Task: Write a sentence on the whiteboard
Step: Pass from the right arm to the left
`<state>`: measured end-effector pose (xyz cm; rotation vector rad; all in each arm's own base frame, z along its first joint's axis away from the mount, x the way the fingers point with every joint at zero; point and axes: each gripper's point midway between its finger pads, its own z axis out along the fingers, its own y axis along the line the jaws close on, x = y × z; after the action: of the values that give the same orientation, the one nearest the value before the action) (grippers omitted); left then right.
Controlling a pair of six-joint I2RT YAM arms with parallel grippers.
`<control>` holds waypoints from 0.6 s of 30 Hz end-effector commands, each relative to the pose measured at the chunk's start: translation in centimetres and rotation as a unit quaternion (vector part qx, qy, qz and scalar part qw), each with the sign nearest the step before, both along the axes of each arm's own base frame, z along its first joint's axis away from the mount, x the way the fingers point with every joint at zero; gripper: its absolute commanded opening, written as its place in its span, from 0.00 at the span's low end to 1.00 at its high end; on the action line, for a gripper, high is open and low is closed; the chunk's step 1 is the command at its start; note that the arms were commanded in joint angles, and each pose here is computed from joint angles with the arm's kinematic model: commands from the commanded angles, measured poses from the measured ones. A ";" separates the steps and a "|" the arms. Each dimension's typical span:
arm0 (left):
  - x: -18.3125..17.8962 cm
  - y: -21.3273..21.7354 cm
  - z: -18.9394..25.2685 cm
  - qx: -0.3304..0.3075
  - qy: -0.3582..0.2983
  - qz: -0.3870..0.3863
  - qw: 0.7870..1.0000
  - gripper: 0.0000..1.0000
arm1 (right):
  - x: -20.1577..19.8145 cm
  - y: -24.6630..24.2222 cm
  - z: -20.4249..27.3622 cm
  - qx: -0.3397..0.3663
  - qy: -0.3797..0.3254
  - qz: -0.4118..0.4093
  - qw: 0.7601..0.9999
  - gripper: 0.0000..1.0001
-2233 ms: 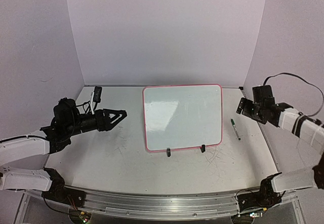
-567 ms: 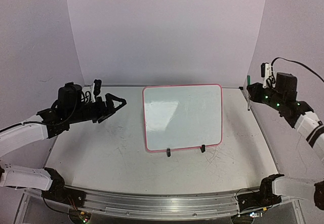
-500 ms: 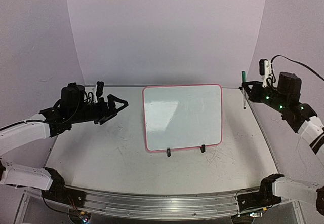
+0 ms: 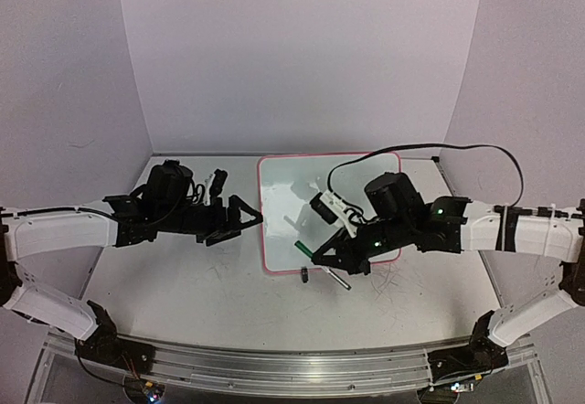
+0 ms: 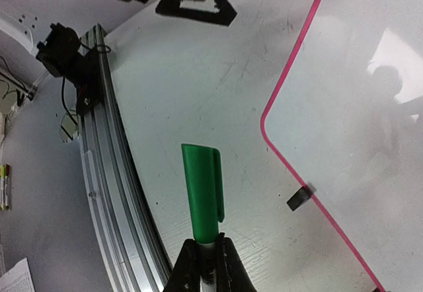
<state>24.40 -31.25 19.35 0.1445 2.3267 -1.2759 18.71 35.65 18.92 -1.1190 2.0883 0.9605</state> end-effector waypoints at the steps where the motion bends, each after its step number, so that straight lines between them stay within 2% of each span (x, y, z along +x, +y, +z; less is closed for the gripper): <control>1: -0.5 -1.6 1.0 -0.008 -0.006 -0.044 0.999 0.94 | -0.6 1.4 2.3 0.020 -0.052 0.055 0.997 0.00; 9: -3.2 -5.5 2.5 -0.035 -0.021 -0.157 0.987 0.87 | -0.9 2.7 1.5 0.014 -0.051 0.083 0.995 0.00; 15: -5.6 -7.7 3.5 -0.066 -0.018 -0.222 0.973 0.62 | -0.4 3.7 1.3 0.009 -0.058 0.079 0.995 0.00; 17: -6.0 -7.9 3.7 -0.072 -0.020 -0.232 0.970 0.59 | -0.2 3.9 1.2 0.006 -0.060 0.076 0.995 0.00; 18: -6.2 -7.9 3.7 -0.073 -0.020 -0.235 0.969 0.60 | -0.1 3.9 1.1 0.005 -0.060 0.074 0.995 0.00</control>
<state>19.10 -37.92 20.18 0.5843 2.3442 -1.5426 17.68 38.22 17.86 -1.3186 2.0138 0.9580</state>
